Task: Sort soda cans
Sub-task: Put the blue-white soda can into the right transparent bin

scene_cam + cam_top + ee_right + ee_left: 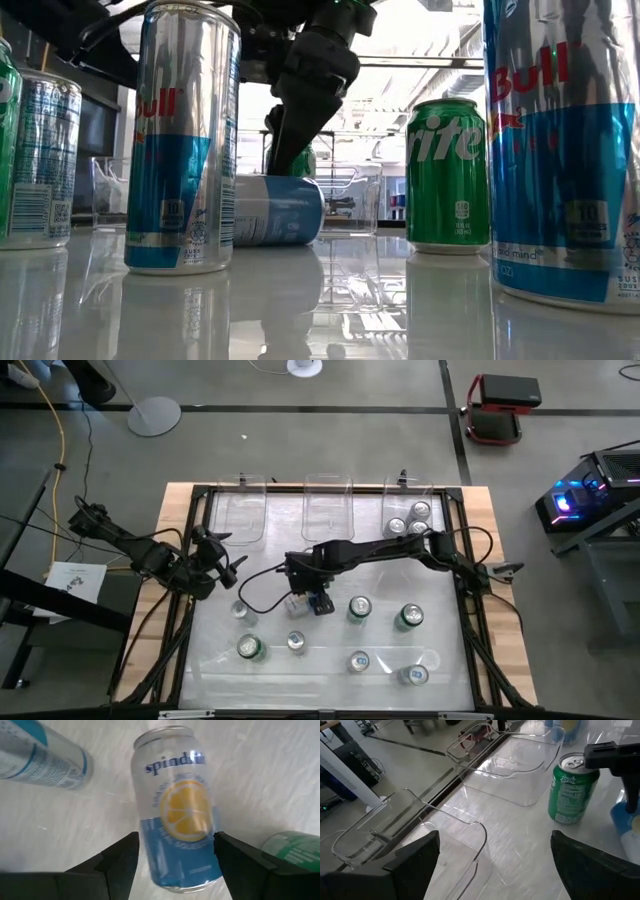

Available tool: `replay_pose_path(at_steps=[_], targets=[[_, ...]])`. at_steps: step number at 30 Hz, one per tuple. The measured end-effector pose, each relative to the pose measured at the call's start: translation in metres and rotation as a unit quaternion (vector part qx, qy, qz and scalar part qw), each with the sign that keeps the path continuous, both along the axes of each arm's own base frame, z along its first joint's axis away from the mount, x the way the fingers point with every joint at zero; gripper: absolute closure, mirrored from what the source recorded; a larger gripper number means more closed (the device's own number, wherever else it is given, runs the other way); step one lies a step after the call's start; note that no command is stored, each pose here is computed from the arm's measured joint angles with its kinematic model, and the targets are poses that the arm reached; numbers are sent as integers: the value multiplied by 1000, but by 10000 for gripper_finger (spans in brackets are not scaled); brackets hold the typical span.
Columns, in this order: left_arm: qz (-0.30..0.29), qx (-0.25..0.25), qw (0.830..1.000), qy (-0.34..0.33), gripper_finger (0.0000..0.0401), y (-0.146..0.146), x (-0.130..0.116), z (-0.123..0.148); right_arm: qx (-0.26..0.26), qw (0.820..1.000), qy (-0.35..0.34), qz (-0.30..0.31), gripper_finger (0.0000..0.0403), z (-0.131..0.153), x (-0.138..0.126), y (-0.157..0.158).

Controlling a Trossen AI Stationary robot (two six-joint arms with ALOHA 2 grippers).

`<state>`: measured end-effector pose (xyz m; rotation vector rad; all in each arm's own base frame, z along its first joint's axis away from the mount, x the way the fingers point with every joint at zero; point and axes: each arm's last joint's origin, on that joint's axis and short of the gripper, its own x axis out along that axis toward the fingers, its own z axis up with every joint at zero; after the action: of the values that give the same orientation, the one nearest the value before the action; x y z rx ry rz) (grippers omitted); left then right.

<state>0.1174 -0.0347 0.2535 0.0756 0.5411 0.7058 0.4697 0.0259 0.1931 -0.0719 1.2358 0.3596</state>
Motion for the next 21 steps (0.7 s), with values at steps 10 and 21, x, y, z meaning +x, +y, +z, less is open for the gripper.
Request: replay_pose_path(at_steps=[10,21], targets=[[-1,0,1000,1,46,0,0,0,-4,1000,-5,9,86,-5,2,8],[0,0,1000,1,46,0,0,0,-63,989,-76,109,77,-11,13,30]])
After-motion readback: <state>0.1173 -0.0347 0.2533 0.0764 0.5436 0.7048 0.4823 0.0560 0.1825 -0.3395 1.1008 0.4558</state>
